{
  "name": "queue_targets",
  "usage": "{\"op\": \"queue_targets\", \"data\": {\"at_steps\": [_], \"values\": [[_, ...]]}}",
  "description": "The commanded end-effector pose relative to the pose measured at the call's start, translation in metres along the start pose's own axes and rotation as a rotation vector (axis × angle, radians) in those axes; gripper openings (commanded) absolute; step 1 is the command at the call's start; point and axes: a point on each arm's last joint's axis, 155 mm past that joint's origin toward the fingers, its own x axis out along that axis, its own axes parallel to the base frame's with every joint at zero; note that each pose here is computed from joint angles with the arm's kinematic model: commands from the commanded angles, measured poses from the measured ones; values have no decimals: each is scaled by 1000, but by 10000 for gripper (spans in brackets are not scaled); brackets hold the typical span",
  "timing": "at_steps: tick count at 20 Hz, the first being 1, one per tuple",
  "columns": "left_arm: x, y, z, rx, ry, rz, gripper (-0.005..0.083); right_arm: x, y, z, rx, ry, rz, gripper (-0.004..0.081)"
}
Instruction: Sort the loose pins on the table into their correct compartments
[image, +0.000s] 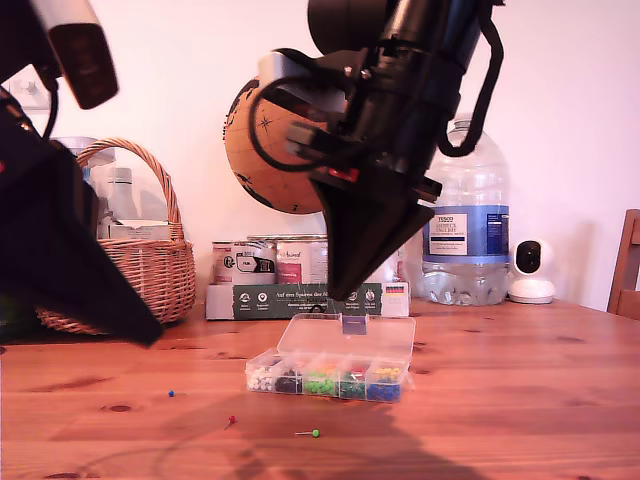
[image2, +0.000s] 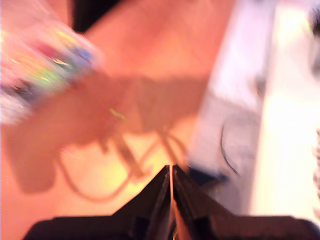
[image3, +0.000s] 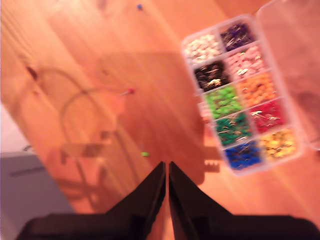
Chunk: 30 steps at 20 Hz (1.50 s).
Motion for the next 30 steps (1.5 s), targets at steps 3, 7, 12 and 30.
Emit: {"op": "queue_targets", "data": {"at_steps": [3, 7, 12, 30], "values": [[0, 5, 1, 8, 6, 29, -23, 2, 10, -8, -112, 31, 23, -12], [0, 8, 0, 11, 11, 43, -23, 8, 11, -12, -231, 50, 27, -12], [0, 8, 0, 11, 11, 45, -23, 21, 15, -25, -340, 112, 57, -12], [-1, 15, 2, 20, 4, 77, -23, 53, 26, -35, -481, 172, 86, 119]]}}
